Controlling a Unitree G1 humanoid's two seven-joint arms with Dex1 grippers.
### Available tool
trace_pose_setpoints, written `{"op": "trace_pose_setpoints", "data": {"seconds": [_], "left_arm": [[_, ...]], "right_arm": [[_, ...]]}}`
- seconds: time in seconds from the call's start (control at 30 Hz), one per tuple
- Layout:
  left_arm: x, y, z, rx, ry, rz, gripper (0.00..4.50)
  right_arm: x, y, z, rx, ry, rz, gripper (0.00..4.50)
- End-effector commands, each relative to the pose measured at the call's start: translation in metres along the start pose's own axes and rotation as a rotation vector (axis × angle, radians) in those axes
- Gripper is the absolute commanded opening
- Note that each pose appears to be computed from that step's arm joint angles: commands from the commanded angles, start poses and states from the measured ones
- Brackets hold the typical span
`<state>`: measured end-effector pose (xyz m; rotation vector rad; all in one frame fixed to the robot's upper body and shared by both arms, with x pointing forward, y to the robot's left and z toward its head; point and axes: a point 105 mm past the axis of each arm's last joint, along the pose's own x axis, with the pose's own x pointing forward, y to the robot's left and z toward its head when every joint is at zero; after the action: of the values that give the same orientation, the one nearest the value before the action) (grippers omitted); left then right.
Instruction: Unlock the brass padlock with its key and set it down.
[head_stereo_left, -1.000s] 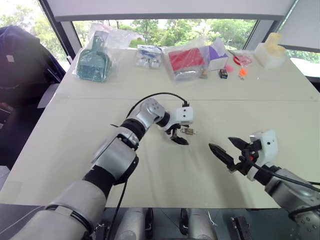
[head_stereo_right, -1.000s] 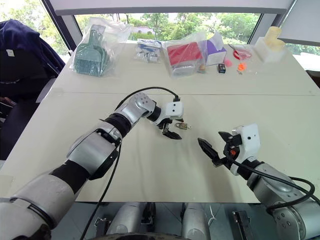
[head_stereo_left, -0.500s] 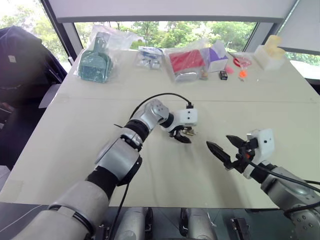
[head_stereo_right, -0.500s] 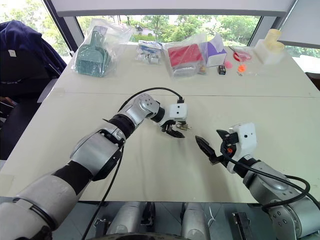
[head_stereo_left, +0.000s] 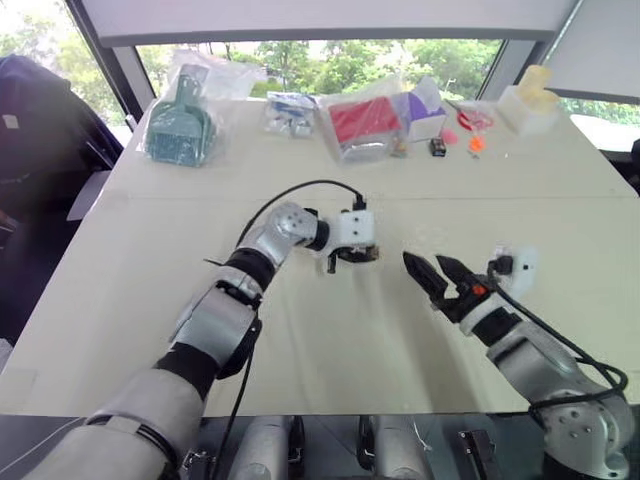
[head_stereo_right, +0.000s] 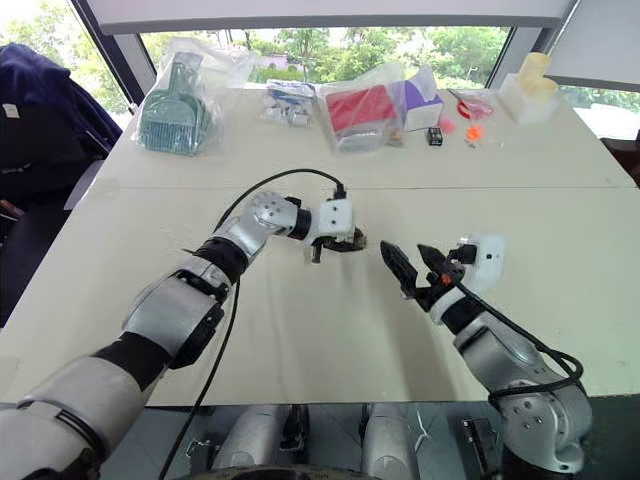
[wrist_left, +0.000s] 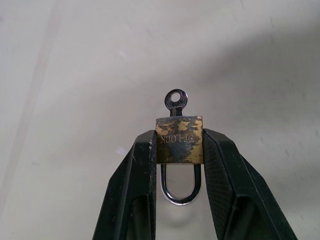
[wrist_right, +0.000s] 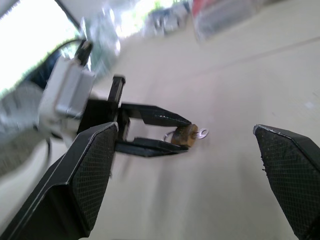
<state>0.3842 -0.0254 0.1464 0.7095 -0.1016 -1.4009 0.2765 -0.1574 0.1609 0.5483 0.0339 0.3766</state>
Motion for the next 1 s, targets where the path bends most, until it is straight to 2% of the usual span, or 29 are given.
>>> {"op": "trace_pose_setpoints", "data": {"seconds": [0.03,0.17,0.33,0.67,0.77,0.83,0.87,0.9,1.0], "left_arm": [[-0.014,0.013,0.052,0.050,-0.228,0.082,0.76],[-0.024,0.003,0.067,0.085,-0.283,0.139,0.76],[-0.036,-0.005,0.083,0.150,-0.314,0.203,0.76],[-0.042,-0.009,0.089,0.152,-0.327,0.238,0.76],[-0.041,-0.011,0.087,0.150,-0.318,0.230,0.76],[-0.042,-0.010,0.088,0.150,-0.321,0.232,0.76],[-0.043,-0.009,0.090,0.153,-0.326,0.237,0.76],[-0.043,-0.009,0.091,0.158,-0.330,0.242,0.76],[-0.044,-0.007,0.093,0.174,-0.337,0.257,0.76]], "right_arm": [[0.007,0.012,0.010,0.118,-0.095,0.033,4.50],[0.015,0.012,0.016,0.201,-0.143,0.028,4.50],[0.021,0.016,0.022,0.186,-0.155,0.057,4.50],[0.023,0.019,0.028,0.200,-0.164,0.083,4.50],[0.024,0.021,0.028,0.205,-0.168,0.091,3.80],[0.025,0.024,0.027,0.210,-0.167,0.101,2.83],[0.025,0.025,0.026,0.215,-0.165,0.106,2.09],[0.026,0.026,0.026,0.220,-0.165,0.109,1.69],[0.027,0.027,0.025,0.225,-0.166,0.109,0.11]]}}
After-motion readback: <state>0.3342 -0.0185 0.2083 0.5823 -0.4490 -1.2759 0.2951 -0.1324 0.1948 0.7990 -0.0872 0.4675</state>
